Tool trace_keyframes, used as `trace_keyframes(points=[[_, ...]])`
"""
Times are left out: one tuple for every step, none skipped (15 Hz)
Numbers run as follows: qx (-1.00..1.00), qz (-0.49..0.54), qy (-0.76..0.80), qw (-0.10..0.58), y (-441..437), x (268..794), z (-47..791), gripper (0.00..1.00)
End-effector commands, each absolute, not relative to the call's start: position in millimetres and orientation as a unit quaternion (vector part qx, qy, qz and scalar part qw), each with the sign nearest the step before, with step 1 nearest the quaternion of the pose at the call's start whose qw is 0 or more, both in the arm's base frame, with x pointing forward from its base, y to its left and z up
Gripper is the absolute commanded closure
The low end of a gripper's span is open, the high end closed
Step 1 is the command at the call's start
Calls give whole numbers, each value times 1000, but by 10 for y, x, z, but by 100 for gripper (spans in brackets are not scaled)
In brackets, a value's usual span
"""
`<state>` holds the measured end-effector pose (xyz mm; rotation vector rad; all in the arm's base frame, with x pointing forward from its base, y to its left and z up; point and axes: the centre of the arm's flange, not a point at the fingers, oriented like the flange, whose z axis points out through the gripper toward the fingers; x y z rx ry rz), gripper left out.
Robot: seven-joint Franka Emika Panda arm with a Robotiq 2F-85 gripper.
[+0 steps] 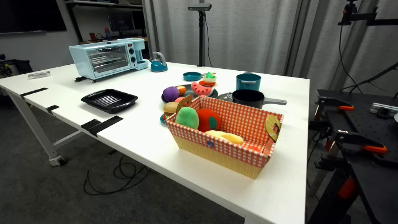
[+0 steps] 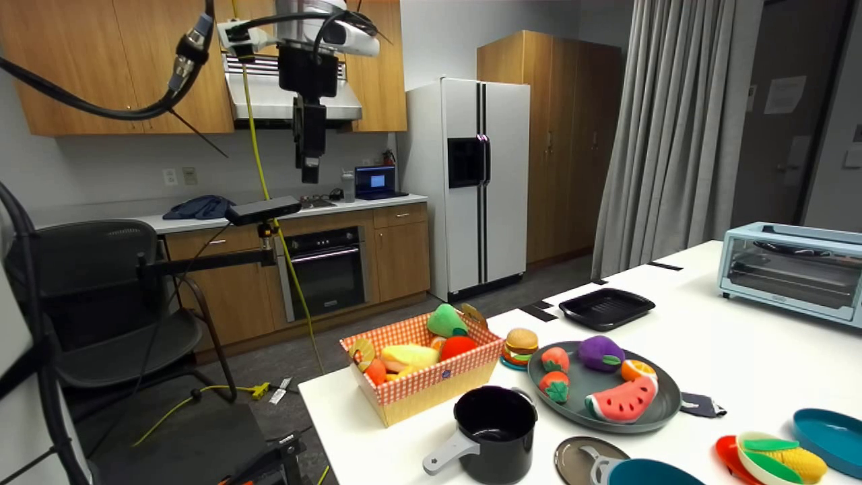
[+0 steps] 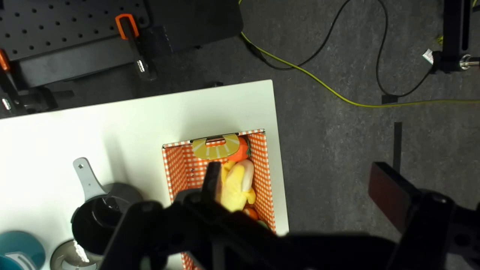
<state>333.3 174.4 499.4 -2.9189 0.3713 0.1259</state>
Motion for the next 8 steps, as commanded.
trace_keyframes(points=[[-986,43,125,98,1744,3333,4994,0],[-986,43,125,98,1744,3333,4994,0],[-986,43,125,98,1744,3333,4994,0],[-986,43,125,98,1744,3333,4994,0],[-986,43,125,98,1744,3333,4994,0],[-986,42,125,98,1747,3345,4983,0],[-986,42,126,97,1747,3369,4967,0],[-986,43,126,96,1745,3392,4954,0]])
